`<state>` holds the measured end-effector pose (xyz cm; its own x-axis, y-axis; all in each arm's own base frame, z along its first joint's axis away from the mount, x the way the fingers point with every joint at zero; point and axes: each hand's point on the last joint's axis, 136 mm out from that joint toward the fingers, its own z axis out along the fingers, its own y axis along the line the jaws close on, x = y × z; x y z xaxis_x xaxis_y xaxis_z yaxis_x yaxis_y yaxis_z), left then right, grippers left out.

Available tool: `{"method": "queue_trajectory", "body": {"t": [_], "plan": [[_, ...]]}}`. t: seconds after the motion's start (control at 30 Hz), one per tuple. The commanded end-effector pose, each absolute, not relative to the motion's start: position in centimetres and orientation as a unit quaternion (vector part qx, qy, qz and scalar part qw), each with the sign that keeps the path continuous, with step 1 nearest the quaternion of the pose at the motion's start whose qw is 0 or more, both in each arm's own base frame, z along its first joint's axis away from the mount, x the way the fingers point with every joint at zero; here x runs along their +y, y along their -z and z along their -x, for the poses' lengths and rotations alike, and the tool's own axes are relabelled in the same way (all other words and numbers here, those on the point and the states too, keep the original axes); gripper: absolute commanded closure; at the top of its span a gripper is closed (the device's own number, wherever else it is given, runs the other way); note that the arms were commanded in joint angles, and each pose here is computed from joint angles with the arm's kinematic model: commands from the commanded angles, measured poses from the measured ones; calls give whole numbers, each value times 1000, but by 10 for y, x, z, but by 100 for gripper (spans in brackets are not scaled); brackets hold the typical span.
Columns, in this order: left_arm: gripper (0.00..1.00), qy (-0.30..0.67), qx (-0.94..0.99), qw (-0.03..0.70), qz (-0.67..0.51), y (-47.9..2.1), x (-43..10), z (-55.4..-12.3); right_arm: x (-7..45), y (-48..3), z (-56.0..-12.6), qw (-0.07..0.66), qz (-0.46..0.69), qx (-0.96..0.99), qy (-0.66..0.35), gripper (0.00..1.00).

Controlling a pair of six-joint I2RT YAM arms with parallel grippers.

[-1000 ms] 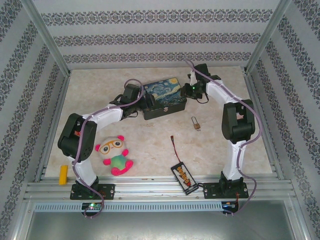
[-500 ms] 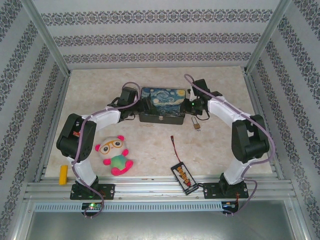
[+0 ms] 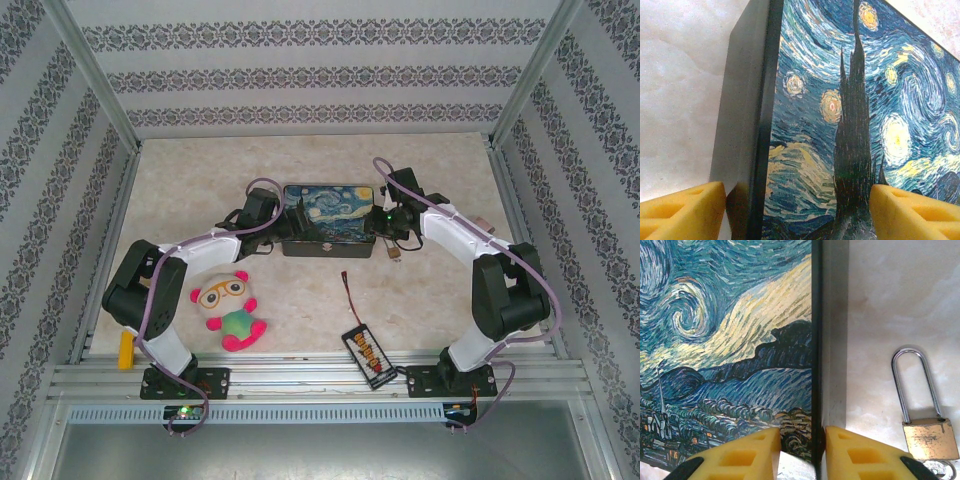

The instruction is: Unlock the padlock with the key

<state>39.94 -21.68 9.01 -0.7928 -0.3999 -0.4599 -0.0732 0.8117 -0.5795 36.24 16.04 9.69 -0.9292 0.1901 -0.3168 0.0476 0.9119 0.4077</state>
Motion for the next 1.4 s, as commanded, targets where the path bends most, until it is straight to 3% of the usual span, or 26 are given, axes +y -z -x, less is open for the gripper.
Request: {"method": "queue_trajectory", "body": {"t": [0.0,0.17,0.47,0.73,0.93,1.07,1.23,1.37], "plan": [[23,315,896,294,105,-107,-245,-394,168,-92,-365,171,-62,959,-217,66],[19,310,893,310,105,-119,-241,-397,161,-98,-371,178,-61,960,-209,55],[1,272,881,367,122,-160,-195,-393,127,-138,-370,234,-55,956,-169,39],[1,131,856,479,143,-207,-103,-363,76,-159,-349,298,-72,946,-102,30],[1,21,807,567,165,-237,-41,-325,48,-178,-333,364,-64,928,-46,16],[1,-17,771,613,173,-243,-17,-305,33,-195,-325,423,-62,904,-16,13],[1,-45,740,648,176,-245,-2,-294,14,-217,-312,509,-74,858,14,2],[1,-72,736,651,169,-238,4,-295,10,-225,-305,574,-45,817,31,2]]}}
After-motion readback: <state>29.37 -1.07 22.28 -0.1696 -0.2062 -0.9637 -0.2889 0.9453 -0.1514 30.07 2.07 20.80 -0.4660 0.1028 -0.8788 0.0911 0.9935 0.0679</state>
